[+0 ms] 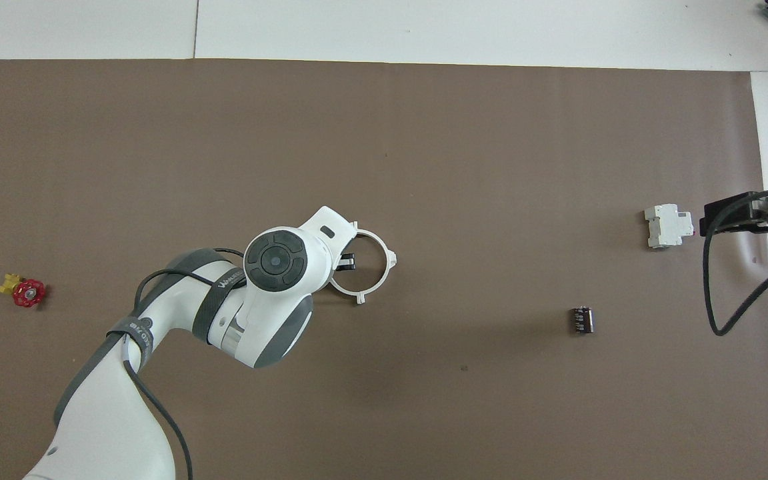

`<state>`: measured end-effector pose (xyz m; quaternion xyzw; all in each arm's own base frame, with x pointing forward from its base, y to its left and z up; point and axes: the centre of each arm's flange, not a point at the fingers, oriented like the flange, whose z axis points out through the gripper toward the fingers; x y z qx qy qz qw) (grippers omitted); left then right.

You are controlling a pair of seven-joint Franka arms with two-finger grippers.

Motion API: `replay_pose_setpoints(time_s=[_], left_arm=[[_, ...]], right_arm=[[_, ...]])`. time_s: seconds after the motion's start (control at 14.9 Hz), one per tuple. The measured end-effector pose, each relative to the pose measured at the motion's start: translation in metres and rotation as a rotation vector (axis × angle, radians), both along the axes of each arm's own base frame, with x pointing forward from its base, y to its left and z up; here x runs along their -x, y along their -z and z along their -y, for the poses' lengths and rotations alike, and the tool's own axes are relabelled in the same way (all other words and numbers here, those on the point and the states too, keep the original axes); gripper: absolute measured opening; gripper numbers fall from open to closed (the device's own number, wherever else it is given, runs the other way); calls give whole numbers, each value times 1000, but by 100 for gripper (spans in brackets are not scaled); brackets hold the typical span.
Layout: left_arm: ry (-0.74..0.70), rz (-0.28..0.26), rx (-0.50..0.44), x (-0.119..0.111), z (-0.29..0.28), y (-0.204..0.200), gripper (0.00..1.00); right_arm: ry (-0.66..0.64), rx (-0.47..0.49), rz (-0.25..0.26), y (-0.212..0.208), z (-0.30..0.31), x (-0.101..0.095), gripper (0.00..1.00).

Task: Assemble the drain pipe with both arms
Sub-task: 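Press the held half-ring against the centered half-ring to close the ring, then open the left gripper and pull it back from the ring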

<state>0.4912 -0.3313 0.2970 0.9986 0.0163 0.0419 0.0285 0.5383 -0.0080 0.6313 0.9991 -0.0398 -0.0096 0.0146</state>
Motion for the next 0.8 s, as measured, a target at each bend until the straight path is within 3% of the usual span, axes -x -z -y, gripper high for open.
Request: replay_pose_setpoints(time_s=[0.2,0.27,0.67,0.74,0.8], left_arm=[[0,0,0,0,0,0,20],[-1,0,0,0,0,1,25],[-25,-29,-26,-6,-14,-1,84],[-42,-37,-34,-11,-22,-12,99],[-67,-44,-39,-17,-36,-31,100]], right_arm=[[0,0,0,0,0,0,100],[0,0,0,0,0,0,100],[0,0,0,0,0,0,100],[0,0,0,0,0,0,100],[0,0,0,0,0,0,100]])
